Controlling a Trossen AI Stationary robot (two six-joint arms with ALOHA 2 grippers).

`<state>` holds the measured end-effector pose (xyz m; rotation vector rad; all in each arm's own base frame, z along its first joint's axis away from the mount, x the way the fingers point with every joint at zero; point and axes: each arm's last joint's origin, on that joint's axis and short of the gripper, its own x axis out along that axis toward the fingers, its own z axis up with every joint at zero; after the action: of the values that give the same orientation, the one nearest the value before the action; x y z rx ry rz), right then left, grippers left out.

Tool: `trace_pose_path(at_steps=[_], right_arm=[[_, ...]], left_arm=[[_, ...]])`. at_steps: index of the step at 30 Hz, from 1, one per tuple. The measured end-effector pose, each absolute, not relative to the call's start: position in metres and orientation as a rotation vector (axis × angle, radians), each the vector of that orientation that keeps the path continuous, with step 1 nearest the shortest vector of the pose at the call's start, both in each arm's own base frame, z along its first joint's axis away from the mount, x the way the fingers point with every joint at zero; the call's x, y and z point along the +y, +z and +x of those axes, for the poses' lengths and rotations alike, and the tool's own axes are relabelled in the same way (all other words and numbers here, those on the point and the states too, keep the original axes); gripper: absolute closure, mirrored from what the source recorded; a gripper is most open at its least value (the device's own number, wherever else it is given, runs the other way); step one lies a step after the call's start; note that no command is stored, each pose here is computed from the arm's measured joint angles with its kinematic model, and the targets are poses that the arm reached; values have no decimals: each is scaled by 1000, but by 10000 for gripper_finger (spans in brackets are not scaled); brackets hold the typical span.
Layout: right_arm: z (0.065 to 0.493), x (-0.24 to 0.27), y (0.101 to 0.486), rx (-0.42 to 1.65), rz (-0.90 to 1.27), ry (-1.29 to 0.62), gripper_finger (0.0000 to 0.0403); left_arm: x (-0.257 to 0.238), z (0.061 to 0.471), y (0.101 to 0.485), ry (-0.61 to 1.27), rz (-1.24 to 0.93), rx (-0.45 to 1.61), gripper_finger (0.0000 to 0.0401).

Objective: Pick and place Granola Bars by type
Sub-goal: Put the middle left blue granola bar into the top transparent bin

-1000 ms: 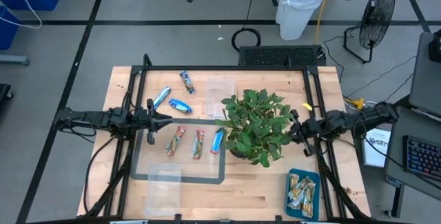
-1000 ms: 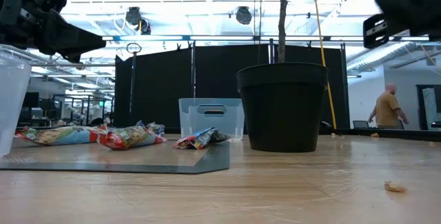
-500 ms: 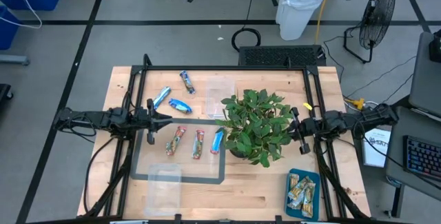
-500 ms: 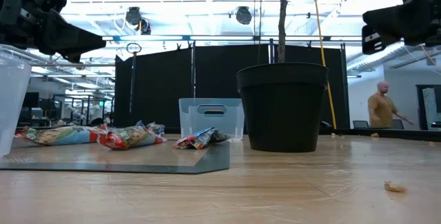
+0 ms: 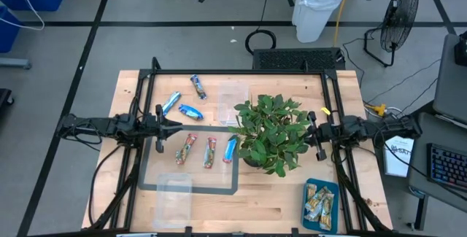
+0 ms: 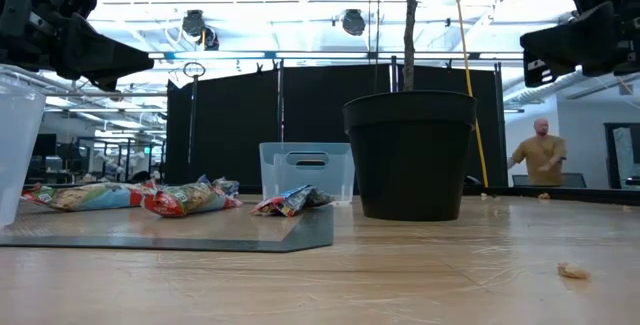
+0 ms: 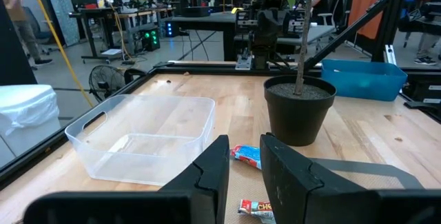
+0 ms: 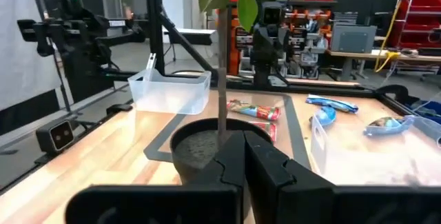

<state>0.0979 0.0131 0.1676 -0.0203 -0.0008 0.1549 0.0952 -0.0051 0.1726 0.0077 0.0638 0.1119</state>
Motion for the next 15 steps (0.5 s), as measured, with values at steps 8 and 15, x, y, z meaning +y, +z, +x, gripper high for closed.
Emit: trace_pose_path(at_steps=[8, 15], right_arm=[[98, 12, 168, 1, 12, 103, 403], [98, 12, 167, 3, 40, 101, 403]], left_arm=[[-5, 95, 173, 112, 8, 64, 313], [-5, 95, 173, 112, 7, 64, 313]])
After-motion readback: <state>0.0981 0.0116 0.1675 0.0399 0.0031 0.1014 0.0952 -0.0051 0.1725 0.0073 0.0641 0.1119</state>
